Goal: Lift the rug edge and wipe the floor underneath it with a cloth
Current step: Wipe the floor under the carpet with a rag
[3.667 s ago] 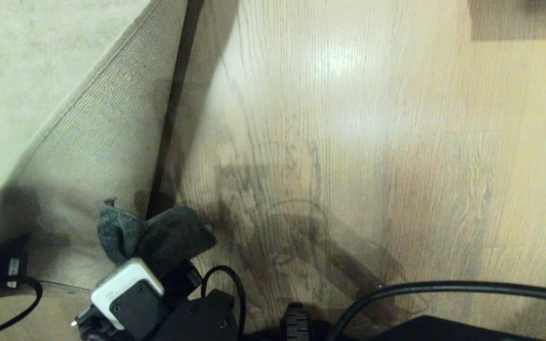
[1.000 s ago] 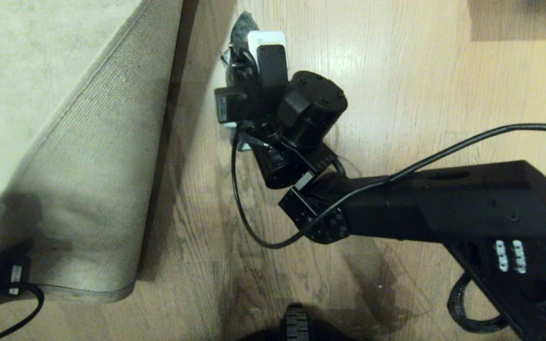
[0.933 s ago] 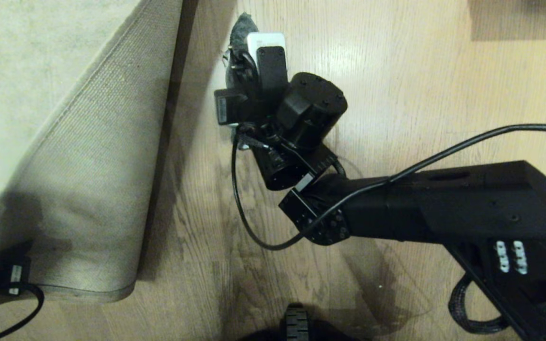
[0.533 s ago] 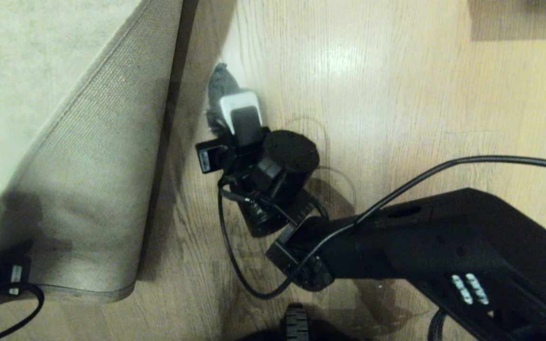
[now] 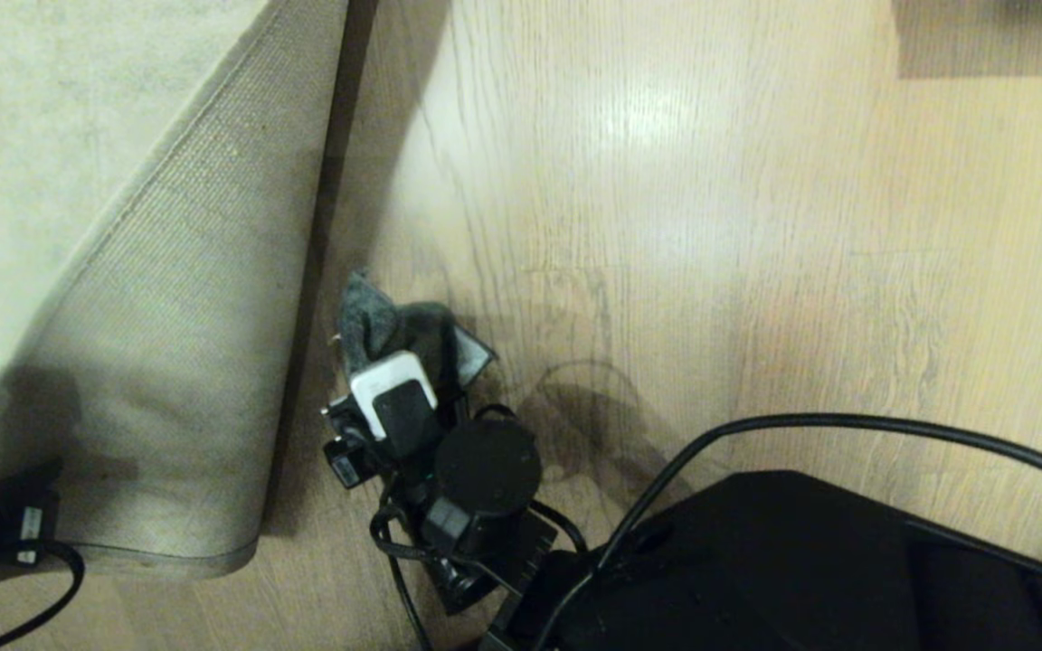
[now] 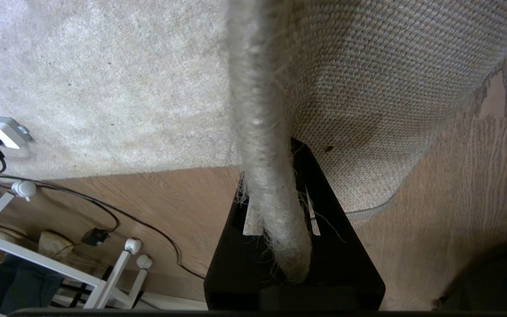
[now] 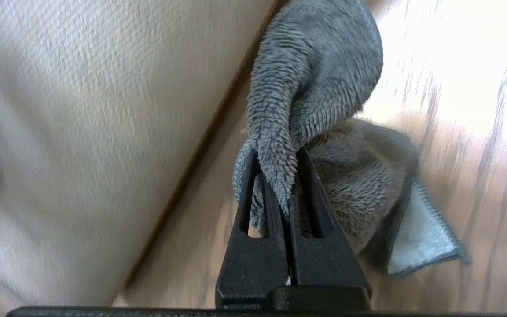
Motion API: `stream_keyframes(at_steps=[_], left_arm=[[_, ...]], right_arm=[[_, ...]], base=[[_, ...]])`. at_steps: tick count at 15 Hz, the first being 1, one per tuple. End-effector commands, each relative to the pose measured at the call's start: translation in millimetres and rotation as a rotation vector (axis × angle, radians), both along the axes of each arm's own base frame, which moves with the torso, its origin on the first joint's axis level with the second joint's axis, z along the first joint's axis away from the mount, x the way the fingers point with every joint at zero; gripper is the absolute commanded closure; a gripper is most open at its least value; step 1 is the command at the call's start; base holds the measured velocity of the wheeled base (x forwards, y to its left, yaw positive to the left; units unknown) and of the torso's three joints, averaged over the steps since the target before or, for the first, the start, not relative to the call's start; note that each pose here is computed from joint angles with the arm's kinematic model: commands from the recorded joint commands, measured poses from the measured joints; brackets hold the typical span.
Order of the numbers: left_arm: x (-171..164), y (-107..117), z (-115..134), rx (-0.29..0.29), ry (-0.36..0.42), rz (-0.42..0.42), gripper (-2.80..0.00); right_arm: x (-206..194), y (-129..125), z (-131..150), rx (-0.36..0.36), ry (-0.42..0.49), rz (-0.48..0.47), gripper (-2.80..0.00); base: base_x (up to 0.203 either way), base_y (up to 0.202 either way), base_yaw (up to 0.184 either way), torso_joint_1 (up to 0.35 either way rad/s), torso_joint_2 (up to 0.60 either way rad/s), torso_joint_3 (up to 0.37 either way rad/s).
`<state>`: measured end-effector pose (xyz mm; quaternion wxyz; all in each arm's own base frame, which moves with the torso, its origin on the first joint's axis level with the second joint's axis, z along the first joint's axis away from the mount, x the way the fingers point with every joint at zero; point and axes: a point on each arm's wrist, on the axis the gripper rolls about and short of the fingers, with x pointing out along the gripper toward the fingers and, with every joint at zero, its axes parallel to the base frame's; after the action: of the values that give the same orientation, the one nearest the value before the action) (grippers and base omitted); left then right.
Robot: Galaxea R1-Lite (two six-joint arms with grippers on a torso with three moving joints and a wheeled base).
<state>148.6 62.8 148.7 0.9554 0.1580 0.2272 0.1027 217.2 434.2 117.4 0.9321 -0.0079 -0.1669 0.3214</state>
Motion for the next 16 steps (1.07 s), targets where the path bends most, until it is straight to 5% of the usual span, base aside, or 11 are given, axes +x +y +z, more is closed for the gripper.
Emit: stream_keyframes(at_steps=[1, 9, 16], left_arm=[[0.1, 0.1, 0.2, 0.003, -0.003, -0.001, 0.0], [0.2, 0.2, -0.2, -0.001, 0.0, 0.0, 0.0], [0.4, 0.0, -1.4, -0.003, 0.008, -0.002, 0.0]], right_arm=[[-12.2, -0.1, -21.9, -0.043, 0.022, 0.02, 0.0], [-67.8, 10.5, -45.7, -0.091, 0.072, 0.148, 0.0], [-33.9, 21.3, -75.5, -0.056, 0.085, 0.096, 0.0]], base=[[0.0, 0.0, 0.0, 0.0, 0.0, 0.0], [0.0, 0.0, 0.0, 0.0, 0.0, 0.0], [0.0, 0.0, 0.0, 0.0, 0.0, 0.0]])
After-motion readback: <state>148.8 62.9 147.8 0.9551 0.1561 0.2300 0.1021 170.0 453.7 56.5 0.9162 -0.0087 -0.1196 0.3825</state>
